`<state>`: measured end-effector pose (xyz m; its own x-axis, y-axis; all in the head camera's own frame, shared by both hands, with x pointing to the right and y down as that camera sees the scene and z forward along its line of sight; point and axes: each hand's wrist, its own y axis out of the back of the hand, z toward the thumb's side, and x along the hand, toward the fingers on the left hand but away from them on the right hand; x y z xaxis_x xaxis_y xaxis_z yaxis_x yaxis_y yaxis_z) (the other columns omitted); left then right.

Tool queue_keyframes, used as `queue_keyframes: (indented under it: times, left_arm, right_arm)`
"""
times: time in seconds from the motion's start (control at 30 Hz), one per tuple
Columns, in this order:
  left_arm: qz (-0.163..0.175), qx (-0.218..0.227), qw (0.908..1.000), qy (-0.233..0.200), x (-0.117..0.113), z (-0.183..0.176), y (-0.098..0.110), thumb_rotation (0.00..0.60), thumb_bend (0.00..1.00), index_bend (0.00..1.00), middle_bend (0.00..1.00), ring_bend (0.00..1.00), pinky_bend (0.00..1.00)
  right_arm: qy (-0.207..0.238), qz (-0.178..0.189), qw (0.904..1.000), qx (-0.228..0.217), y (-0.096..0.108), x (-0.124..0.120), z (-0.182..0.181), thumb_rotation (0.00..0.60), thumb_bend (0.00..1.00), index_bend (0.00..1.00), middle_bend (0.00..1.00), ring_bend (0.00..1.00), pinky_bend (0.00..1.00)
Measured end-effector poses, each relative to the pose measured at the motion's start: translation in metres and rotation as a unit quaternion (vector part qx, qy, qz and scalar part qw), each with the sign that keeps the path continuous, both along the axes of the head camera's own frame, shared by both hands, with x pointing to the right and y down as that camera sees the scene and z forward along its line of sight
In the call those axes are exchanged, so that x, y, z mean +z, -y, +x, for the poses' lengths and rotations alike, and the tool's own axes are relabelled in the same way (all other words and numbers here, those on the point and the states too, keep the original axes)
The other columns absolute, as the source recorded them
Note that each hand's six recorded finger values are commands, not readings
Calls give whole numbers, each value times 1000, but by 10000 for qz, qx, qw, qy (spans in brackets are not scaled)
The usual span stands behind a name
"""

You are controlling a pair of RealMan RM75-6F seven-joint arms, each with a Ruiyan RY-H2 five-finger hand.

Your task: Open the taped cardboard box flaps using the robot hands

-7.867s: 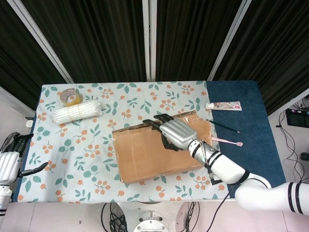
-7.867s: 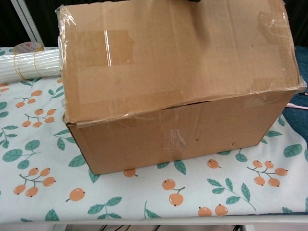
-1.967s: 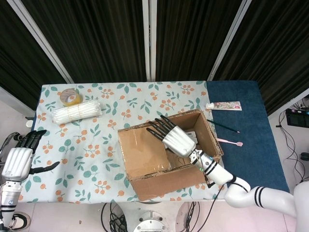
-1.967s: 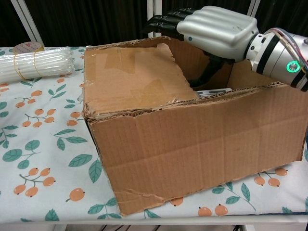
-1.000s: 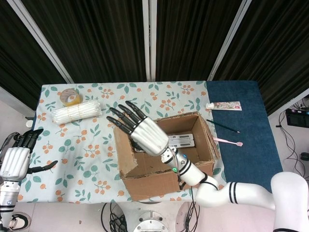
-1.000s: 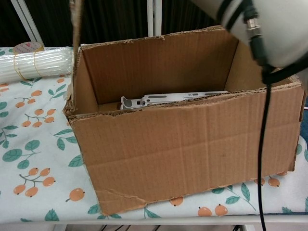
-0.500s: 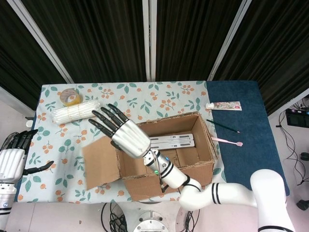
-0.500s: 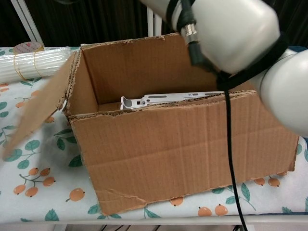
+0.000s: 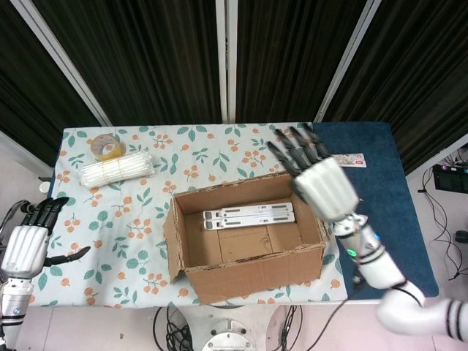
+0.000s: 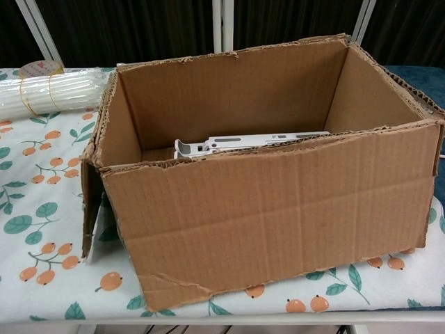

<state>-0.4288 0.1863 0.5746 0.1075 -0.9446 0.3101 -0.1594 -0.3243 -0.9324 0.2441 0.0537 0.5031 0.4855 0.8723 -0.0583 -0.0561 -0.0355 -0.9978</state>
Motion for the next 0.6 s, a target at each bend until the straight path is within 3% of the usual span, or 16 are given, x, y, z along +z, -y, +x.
queue_keyframes:
  times: [0.1, 0.3, 0.4, 0.6]
  left_arm:
    - [-9, 45, 9999, 131, 2, 0, -4, 281, 25, 86, 125, 91, 207]
    - [-96, 252, 9986, 459, 2, 0, -9, 270, 29, 85, 118, 91, 208]
    - [-313, 319, 9971, 609, 5, -2, -12, 261, 29, 84, 99, 91, 209]
    - [-448, 219, 9961, 730, 7, -8, -13, 261, 29, 82, 89, 91, 209]
  right_arm:
    - [-129, -395, 9973, 602, -26, 11, 64, 600, 176, 0, 0, 0, 0]
    - [-439, -1065, 9784, 1716, -107, 40, 177, 600, 176, 0, 0, 0, 0]
    - [-464, -1302, 9692, 2040, -138, 52, 197, 600, 176, 0, 0, 0, 0]
    - [-339, -1423, 9591, 2424, -165, 66, 216, 600, 176, 0, 0, 0, 0]
